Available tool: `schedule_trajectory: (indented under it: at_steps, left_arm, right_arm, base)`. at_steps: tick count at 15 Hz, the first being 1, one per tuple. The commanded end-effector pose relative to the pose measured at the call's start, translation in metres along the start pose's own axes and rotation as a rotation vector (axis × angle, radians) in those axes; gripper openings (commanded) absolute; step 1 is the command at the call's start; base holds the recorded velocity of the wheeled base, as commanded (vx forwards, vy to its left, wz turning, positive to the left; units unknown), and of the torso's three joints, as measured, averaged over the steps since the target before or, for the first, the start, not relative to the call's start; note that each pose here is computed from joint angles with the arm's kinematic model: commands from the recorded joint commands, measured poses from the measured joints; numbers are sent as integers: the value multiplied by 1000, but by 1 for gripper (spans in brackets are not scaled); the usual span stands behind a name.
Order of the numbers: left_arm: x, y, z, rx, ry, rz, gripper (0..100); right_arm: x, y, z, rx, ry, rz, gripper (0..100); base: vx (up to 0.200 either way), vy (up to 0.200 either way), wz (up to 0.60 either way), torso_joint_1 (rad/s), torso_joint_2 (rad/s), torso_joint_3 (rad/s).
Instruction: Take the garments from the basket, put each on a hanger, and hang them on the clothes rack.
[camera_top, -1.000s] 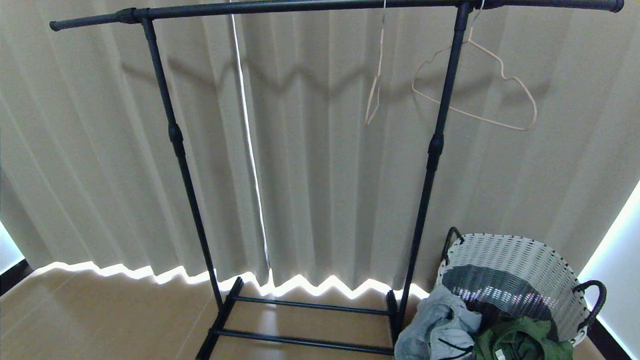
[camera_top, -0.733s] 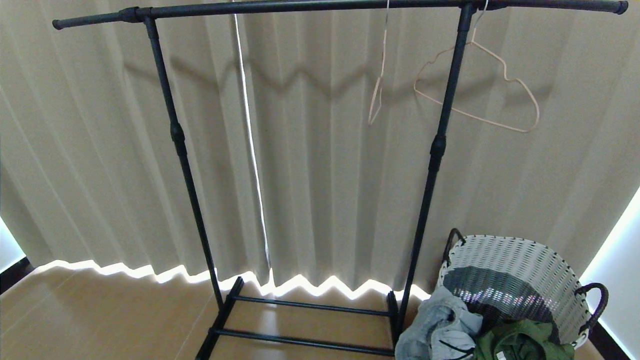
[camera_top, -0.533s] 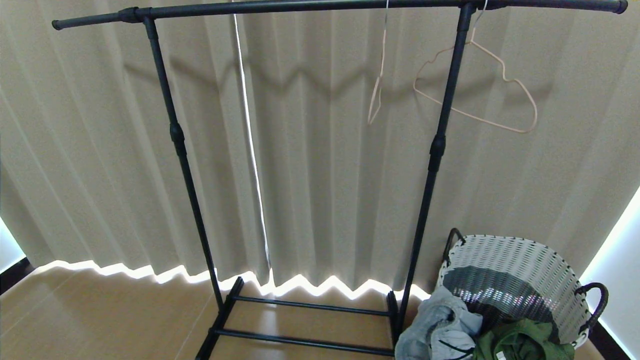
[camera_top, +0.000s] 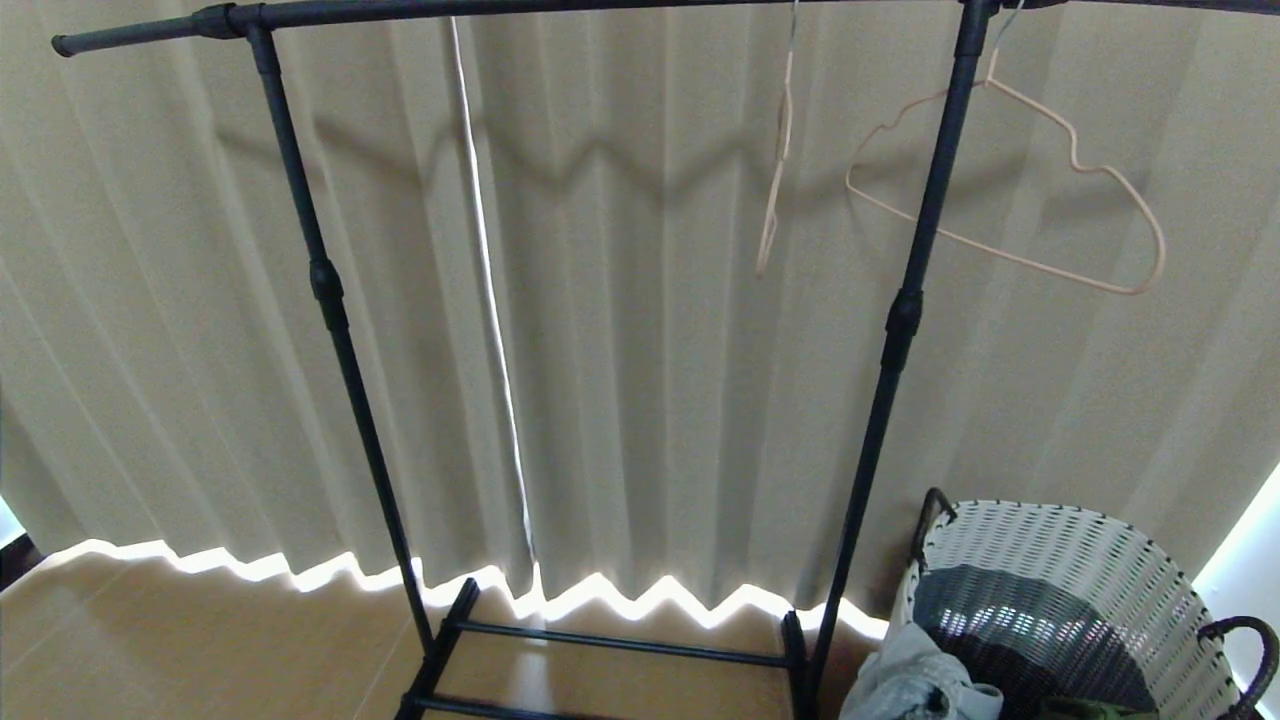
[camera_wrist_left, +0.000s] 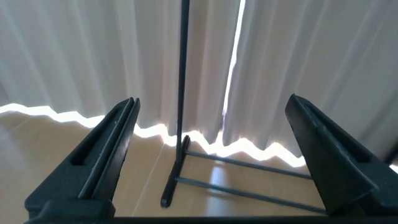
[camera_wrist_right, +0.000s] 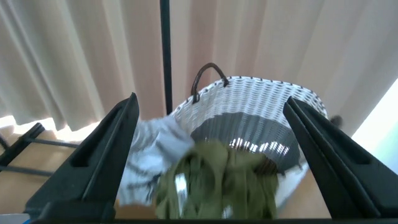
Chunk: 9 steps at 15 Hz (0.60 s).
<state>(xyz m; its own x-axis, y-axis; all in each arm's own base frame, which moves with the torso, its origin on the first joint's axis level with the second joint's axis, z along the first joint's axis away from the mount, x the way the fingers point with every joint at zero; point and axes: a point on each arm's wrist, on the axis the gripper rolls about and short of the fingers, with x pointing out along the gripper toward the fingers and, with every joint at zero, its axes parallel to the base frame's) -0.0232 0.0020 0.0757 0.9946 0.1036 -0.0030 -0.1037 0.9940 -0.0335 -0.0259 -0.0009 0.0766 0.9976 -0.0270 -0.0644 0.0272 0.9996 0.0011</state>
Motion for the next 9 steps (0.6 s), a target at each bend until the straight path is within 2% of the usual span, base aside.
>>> schedule_trajectory:
  at_steps: [1,7,9]
  left_arm:
    - [0,0,0,0,2,2,100]
    - [0,0,0,0,2,1,100]
    - [0,0,0,-6,1,4,100]
  right_arm:
    - [0,0,0,0,1,1,100]
    - [0,0,0,0,1,2,100]
    - [0,0,0,-37,4,4,100]
  base:
    - [0,0,0,0,0,0]
    - [0,0,0,0,0,0]
    - [0,0,0,0,0,0]
